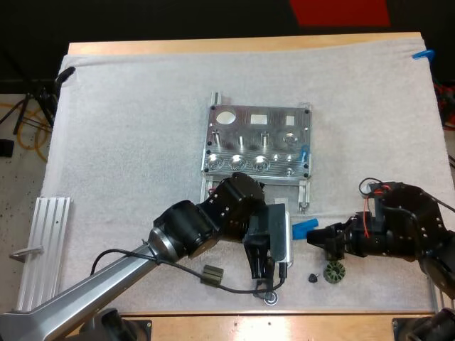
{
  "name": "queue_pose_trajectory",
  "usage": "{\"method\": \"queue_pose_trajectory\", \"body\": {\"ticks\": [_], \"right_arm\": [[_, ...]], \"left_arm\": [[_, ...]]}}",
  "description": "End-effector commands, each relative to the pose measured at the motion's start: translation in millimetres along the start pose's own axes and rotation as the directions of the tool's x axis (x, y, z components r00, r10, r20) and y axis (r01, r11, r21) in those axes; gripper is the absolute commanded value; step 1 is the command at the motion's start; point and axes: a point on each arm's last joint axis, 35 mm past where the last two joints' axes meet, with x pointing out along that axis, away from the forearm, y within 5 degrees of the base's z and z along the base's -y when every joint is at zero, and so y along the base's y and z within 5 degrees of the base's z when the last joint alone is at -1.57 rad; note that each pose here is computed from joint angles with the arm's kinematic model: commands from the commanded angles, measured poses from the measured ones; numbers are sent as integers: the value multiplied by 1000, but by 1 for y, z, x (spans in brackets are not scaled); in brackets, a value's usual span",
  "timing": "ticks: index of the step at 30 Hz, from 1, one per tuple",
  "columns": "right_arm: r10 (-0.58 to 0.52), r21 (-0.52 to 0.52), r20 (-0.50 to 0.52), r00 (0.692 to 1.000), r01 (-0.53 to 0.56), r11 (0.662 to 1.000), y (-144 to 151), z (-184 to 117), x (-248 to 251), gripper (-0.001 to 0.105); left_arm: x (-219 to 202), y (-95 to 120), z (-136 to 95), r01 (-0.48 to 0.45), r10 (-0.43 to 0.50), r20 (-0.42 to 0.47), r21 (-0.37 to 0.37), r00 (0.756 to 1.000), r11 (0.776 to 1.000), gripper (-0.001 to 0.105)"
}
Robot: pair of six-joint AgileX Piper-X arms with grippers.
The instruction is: Load cells from right to left
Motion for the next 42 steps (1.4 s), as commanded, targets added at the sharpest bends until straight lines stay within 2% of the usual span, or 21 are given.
{"method": "queue_pose_trajectory", "body": {"ticks": [1, 4, 10, 15, 19, 28, 33, 40, 42], "right_arm": [[-1, 6, 0, 1000, 1, 1000, -1, 2, 3, 55], [35, 38, -29, 999, -33, 999, -4, 4, 12, 55], [94, 61, -3, 996, -94, 994, -6, 14, 23, 55], [164, 95, -32, 986, -161, 982, -5, 13, 25, 55], [171, 95, -33, 985, -167, 981, -5, 13, 25, 55], [190, 97, -42, 981, -186, 978, -4, 12, 25, 30], [190, 97, -42, 981, -186, 978, -4, 12, 25, 1], [214, 66, -48, 976, -211, 975, -4, 12, 25, 0], [214, 41, -48, 976, -212, 976, -4, 12, 25, 0]], "left_arm": [[-5, -3, 3, 29, -29, 23, 3, 999, 1000, 0], [-5, -3, 3, 35, -35, 27, 4, 999, 999, 0], [-5, -3, 3, 35, -35, 27, 4, 999, 999, 0], [-5, -3, 3, 31, -31, 26, 4, 999, 1000, 0], [-5, -3, 3, 31, -31, 26, 4, 999, 1000, 0], [-5, -3, 3, 31, -31, 26, 4, 999, 1000, 0], [-5, -3, 3, 31, -31, 26, 4, 999, 1000, 0], [-7, -3, 5, 28, -28, 34, 8, 999, 1000, 1], [-11, -4, 6, 24, -25, 44, 12, 999, 1000, 6]]}}
